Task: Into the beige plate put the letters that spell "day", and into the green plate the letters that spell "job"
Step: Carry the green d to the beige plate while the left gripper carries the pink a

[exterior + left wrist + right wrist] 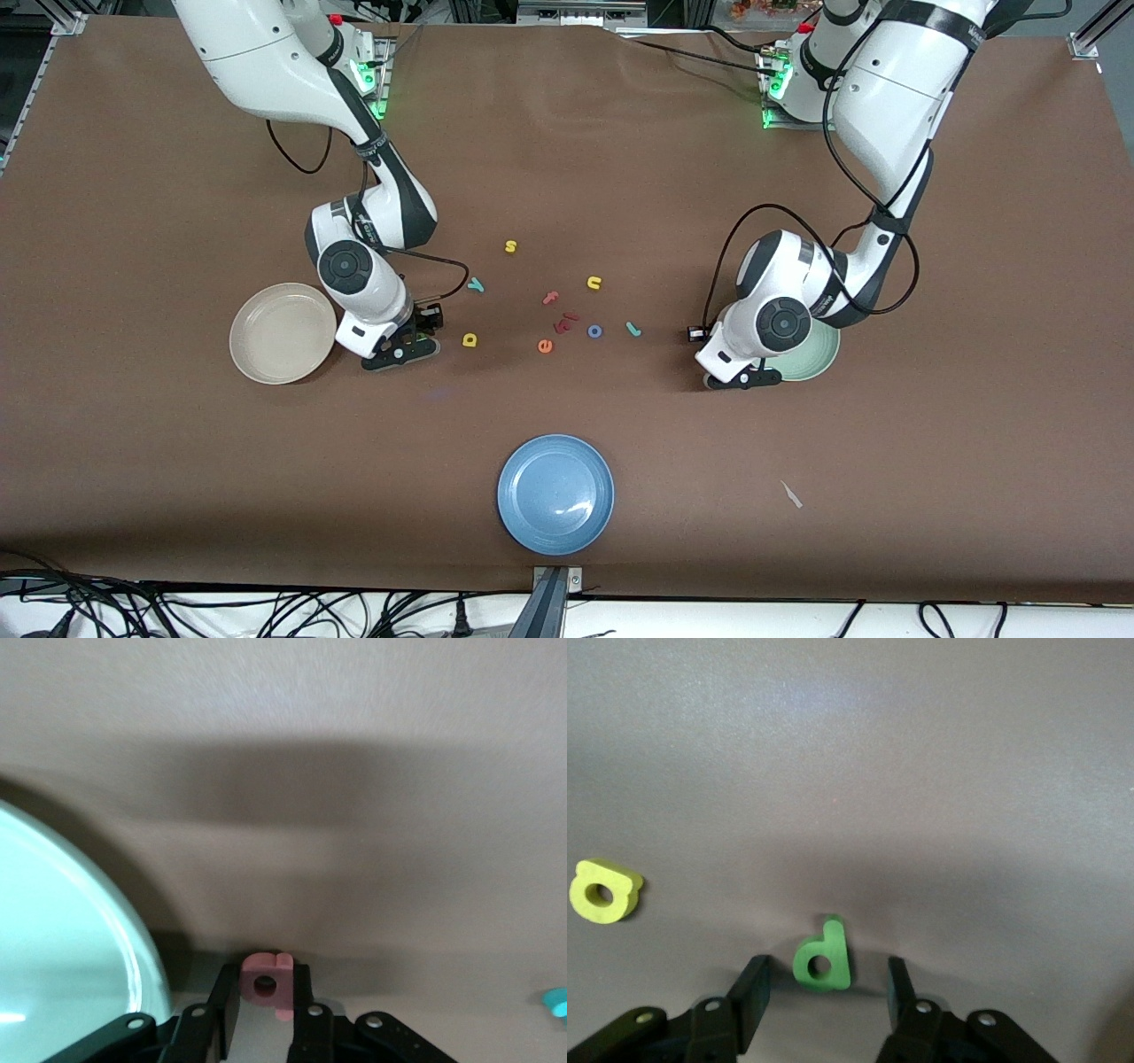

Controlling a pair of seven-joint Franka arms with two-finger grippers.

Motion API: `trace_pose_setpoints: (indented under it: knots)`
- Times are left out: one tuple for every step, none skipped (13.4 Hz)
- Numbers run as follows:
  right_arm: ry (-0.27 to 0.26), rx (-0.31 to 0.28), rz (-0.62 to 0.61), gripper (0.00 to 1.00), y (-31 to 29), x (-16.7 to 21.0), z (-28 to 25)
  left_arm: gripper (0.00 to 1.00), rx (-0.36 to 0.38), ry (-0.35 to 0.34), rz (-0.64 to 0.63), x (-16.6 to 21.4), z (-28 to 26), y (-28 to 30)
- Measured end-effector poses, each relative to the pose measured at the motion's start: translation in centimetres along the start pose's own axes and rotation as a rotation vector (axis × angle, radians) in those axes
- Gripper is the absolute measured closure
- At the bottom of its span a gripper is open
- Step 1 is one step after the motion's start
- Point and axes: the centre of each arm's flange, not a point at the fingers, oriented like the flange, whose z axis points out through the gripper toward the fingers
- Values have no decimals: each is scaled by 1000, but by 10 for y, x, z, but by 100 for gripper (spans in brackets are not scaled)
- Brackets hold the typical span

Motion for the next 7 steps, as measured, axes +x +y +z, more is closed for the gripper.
trace_pose_setpoints:
  knots:
    - [-1,0,0,44,0,0,0,74,-7,18,-25,1,-16,1]
    - [1,0,1,48,1,1,0,74,-14,37,-44,1,-37,2]
    - [1,0,2,48,1,1,0,74,-15,44,-57,0,-58,1]
    - [3,6,11,57,1,2,-1,74,-11,41,-68,1,-77,-6]
    - [3,17,27,57,2,2,-1,74,0,25,-74,3,-92,-20]
    - [5,23,35,65,2,3,-2,74,15,13,-56,7,-99,-40]
    - [6,28,40,71,2,4,-3,74,27,5,-26,15,-100,-64]
